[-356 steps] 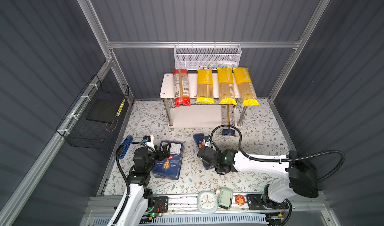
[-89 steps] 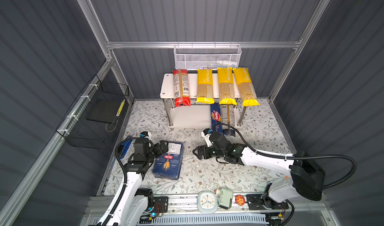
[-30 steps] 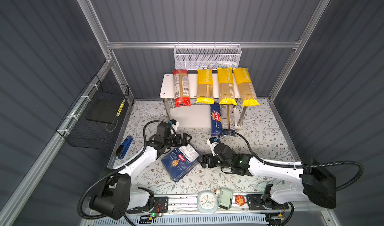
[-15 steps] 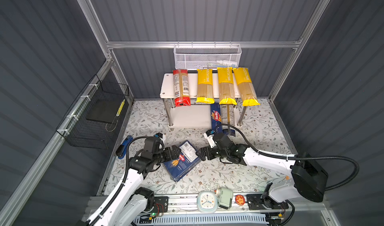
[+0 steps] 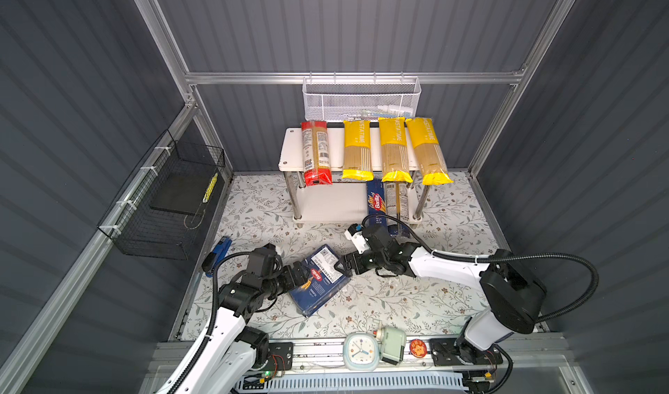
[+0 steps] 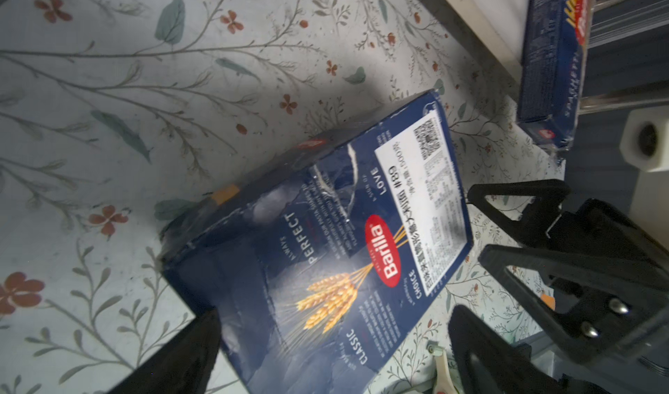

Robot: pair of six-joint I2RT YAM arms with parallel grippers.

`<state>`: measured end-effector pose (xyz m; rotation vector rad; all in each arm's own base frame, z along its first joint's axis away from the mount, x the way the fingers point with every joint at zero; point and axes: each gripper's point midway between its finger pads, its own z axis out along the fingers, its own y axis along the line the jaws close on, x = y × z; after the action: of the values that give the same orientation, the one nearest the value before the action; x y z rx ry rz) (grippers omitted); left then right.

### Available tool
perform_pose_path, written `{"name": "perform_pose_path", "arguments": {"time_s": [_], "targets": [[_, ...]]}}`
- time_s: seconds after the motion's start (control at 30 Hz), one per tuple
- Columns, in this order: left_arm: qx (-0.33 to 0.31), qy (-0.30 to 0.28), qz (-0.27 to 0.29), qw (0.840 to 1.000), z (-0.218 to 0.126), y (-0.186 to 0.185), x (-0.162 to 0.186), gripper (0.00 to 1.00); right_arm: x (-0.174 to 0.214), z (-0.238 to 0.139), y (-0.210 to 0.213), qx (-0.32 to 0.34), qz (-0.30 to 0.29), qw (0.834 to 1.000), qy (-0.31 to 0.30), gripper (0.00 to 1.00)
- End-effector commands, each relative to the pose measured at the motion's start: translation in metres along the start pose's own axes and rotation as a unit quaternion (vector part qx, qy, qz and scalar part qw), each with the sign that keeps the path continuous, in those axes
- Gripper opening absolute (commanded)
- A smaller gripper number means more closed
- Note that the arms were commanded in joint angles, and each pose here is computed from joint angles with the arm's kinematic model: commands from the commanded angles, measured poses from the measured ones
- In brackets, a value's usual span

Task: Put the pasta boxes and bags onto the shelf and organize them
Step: 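Grasp the wide blue Barilla box with both grippers from opposite ends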

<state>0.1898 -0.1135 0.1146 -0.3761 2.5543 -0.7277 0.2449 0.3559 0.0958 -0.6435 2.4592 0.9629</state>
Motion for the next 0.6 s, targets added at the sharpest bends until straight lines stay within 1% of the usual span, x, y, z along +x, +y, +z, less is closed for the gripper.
{"name": "perform_pose_path", "arguments": {"time_s": [0.0,0.13,0.23,0.3,0.37,0.57], "targets": [[-0.034,0.006,-0.036,0.999,-0.001,0.019,0.011,0.99,-0.006,0.003,0.012,-0.030,-0.001,1.000,-0.001,0.95],[-0.038,0.016,-0.040,0.998,0.000,0.024,0.017,0.99,-0.005,0.009,0.011,-0.038,0.005,0.999,0.001,0.95],[-0.010,0.034,-0.048,0.998,0.010,0.018,0.026,0.99,-0.003,0.016,0.012,-0.046,0.010,0.999,0.007,0.95],[0.026,0.045,-0.049,0.997,0.015,0.008,0.030,0.99,-0.001,0.019,0.012,-0.049,0.013,0.999,0.011,0.95],[0.047,0.046,-0.050,0.997,0.016,0.004,0.032,0.99,0.000,0.019,0.011,-0.051,0.016,0.999,0.008,0.95],[0.030,0.036,-0.051,0.998,0.012,0.017,0.038,0.99,0.002,0.018,0.012,-0.059,0.023,0.998,-0.003,0.93]]}}
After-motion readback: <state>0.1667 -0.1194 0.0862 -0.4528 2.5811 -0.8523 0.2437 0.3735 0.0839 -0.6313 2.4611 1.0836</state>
